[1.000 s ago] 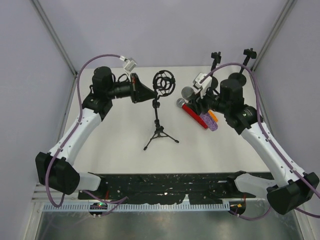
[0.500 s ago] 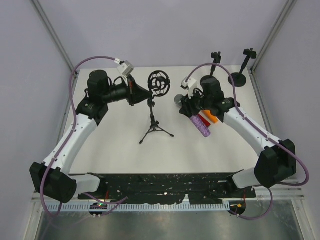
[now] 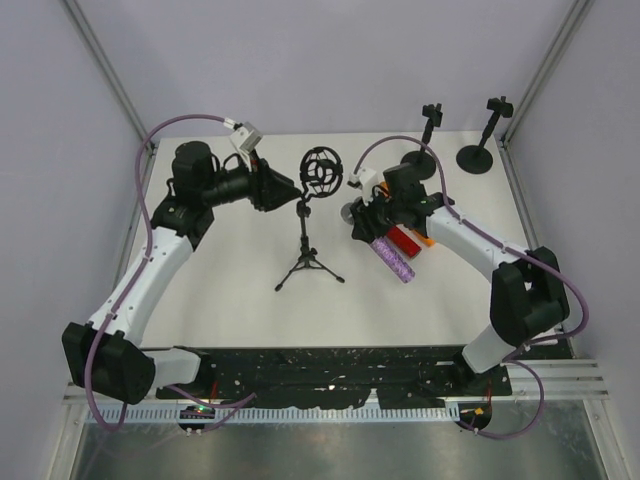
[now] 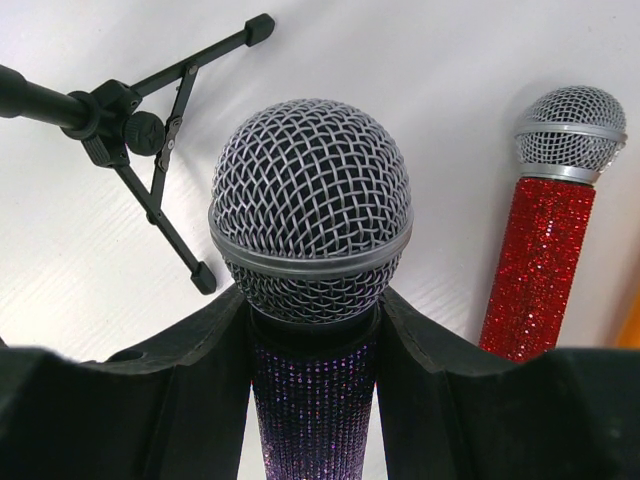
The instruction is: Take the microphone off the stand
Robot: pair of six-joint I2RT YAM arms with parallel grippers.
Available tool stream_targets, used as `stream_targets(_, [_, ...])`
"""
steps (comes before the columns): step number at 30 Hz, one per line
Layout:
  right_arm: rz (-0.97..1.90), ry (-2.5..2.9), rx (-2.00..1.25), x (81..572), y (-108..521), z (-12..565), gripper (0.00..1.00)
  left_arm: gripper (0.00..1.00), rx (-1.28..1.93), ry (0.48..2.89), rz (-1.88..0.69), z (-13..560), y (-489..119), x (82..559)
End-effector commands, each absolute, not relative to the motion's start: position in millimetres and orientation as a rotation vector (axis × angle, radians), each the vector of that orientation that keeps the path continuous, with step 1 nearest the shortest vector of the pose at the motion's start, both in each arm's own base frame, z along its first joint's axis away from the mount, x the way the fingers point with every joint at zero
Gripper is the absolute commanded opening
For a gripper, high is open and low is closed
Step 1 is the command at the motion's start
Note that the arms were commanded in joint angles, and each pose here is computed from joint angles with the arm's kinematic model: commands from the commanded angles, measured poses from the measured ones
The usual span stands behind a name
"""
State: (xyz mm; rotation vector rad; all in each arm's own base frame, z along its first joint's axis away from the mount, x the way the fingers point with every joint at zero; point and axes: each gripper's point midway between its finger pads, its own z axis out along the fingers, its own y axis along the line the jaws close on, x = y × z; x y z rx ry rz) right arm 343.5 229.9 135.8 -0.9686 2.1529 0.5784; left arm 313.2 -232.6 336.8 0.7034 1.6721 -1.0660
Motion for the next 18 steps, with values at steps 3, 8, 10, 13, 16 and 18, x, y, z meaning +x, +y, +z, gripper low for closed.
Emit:
stream_targets(3, [0.554,2.068,-0.985,365,247,153,0.12,0.57,0.724,1.614,-1.089,354,-235,314])
stream_targets(8, [0.55,2.115,-0.991,370,252,133,0.13,0.86,0.736,1.602,-1.099,363,-232,306])
stream_targets(10, [0.538,2.135,-0.995,372,254,124,0.14,0.98,0.736,1.604,-1.094,364,-229,304])
stream_targets(13, [0.51,2.157,-0.993,376,253,115,0.15,1.0,0.737,1.595,-1.079,368,-224,300])
stream_targets(16, [0.46,2.193,-0.978,381,248,103,0.15,1.0,0.724,1.596,-1.072,370,-218,296])
stream_targets(18, [0.442,2.208,-0.978,382,246,97,0.15,1.0,0.709,1.601,-1.062,370,-213,294])
